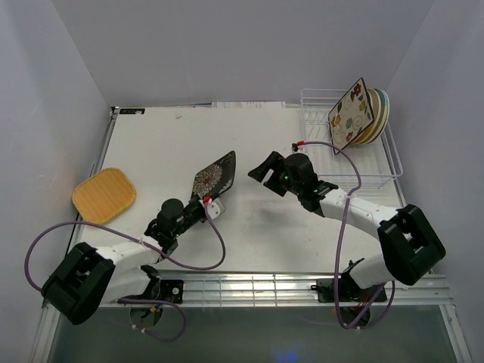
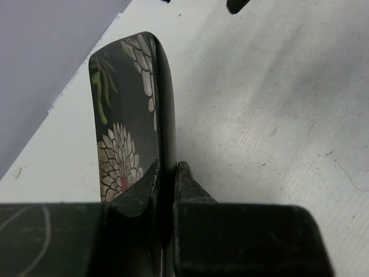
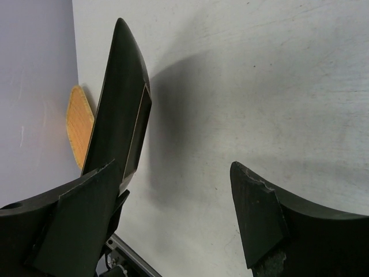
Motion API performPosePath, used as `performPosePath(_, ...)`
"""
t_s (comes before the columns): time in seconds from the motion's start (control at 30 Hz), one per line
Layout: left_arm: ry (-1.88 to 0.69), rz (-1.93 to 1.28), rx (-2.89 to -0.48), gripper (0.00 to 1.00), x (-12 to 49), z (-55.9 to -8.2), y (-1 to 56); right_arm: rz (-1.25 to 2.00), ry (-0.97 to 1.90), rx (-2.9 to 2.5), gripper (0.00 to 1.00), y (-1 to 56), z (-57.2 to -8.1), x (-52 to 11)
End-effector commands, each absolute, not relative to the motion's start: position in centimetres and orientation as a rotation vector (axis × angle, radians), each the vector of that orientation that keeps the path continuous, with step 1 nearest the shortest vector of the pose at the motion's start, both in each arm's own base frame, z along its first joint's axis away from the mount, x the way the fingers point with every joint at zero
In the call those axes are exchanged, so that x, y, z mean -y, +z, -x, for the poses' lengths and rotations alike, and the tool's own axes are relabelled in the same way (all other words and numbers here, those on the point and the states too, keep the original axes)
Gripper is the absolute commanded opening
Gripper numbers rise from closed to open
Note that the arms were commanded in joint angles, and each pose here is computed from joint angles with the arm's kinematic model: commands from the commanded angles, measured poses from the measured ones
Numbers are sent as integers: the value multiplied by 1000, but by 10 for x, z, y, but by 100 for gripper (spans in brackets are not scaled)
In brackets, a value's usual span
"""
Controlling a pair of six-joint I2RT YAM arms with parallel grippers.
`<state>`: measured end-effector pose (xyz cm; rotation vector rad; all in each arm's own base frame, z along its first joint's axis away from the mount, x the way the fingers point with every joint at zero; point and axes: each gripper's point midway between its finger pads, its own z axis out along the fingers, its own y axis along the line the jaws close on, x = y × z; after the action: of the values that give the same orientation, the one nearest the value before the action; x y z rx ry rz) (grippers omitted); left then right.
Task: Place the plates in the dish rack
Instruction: Pick up the plate from the corner of the board.
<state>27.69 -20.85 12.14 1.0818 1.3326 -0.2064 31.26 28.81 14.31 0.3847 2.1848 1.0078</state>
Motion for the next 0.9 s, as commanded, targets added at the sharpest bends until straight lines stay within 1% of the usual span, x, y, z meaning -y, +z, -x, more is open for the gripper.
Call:
performPosePath(0.0, -141, -1002, -936, 0, 217, -270, 214, -336, 1170, -2110, 82, 175, -319, -312)
performPosePath(0.17, -141, -1033, -904, 0, 219, -263, 208, -351, 1180, -2106, 79, 174, -323, -315)
performPosePath(0.5, -150, -1108, -910, 0, 227, -260, 187, -331, 1194, -2081, 79, 177, -320, -314)
performPosePath(0.87, -120, -1146, -905, 0, 234, -257, 179, -289, 1227, -2077, 78, 181, -318, -327)
